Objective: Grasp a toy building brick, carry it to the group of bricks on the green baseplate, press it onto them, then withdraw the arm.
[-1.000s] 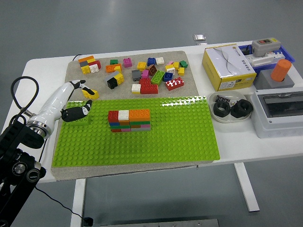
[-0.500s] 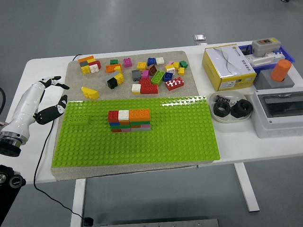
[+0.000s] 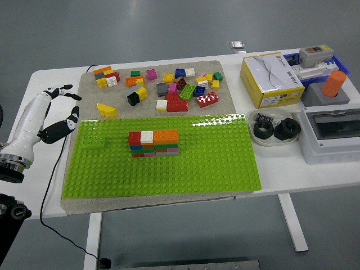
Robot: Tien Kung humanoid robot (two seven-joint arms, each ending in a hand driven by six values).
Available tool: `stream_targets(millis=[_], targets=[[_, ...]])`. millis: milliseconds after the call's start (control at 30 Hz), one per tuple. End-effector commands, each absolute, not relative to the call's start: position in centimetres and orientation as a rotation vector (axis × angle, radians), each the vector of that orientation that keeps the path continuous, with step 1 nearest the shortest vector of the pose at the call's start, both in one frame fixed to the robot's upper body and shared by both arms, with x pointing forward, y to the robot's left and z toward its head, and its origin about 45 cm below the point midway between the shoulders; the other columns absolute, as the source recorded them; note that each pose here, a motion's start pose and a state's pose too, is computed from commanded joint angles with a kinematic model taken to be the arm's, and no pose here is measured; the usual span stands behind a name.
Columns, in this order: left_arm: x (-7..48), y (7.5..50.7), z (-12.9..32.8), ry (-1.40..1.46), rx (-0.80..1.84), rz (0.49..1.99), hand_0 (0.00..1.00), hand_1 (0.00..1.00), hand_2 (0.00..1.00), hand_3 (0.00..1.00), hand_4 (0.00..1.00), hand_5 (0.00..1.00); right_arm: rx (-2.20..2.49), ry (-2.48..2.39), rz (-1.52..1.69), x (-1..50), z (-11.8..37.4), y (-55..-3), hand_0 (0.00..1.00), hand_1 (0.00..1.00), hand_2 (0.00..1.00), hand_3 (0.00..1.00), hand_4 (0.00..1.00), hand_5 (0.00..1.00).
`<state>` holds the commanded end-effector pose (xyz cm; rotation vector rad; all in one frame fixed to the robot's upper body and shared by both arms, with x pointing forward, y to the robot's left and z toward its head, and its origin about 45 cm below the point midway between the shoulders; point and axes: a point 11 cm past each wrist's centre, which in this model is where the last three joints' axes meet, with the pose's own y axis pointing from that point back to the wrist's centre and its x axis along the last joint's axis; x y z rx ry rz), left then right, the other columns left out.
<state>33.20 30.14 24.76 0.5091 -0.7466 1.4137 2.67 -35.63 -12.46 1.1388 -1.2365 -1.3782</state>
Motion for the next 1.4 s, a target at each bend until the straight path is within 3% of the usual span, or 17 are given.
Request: stream_targets(millis=[933, 967, 1133, 1167, 1333, 1367, 1400], targets=[[33.5, 29.2, 22.4, -0.522, 0.316, 1.417, 0.857, 0.784, 0.771, 0.543, 0.498, 0.029, 1.136, -1.22, -1.43, 2.0, -12.7, -34.5, 0.729, 0.692, 0.81, 0.885, 0.623, 0.998], [33.5, 29.3, 22.4, -0.52, 0.313, 1.418, 0.839, 0.718, 0.646, 0.542, 0.463, 0.015, 1.136, -1.221, -1.43, 2.1, -12.7, -34.5, 0.728, 0.691, 0.811, 0.885, 0.625, 0.998], [33.6, 29.6, 22.4, -0.513, 0.309, 1.428, 0.839, 0.718, 0.646, 0.542, 0.463, 0.015, 1.132, -1.225, -1.429, 2.3, -12.6, -34.7, 0.728, 0.691, 0.811, 0.885, 0.625, 0.998], [33.6, 29.6, 22.4, -0.511, 0.31, 1.43, 0.831, 0.665, 0.522, 0.542, 0.447, 0.002, 1.131, -1.226, -1.43, 2.3, -12.6, -34.7, 0.728, 0.693, 0.806, 0.884, 0.626, 0.998], [33.6, 29.9, 22.2, -0.498, 0.31, 1.439, 0.831, 0.665, 0.522, 0.542, 0.447, 0.002, 1.122, -1.235, -1.433, 2.4, -12.6, -34.9, 0.728, 0.693, 0.806, 0.884, 0.626, 0.998], [33.6, 30.0, 22.2, -0.496, 0.309, 1.441, 0.824, 0.576, 0.449, 0.541, 0.441, 0.002, 1.121, -1.236, -1.433, 2.4, -12.6, -34.9, 0.729, 0.694, 0.804, 0.88, 0.626, 0.998], [33.7, 30.0, 22.2, -0.495, 0.308, 1.442, 0.824, 0.576, 0.449, 0.541, 0.441, 0.002, 1.12, -1.237, -1.433, 2.4, -12.6, -34.9, 0.729, 0.694, 0.804, 0.88, 0.626, 0.998]])
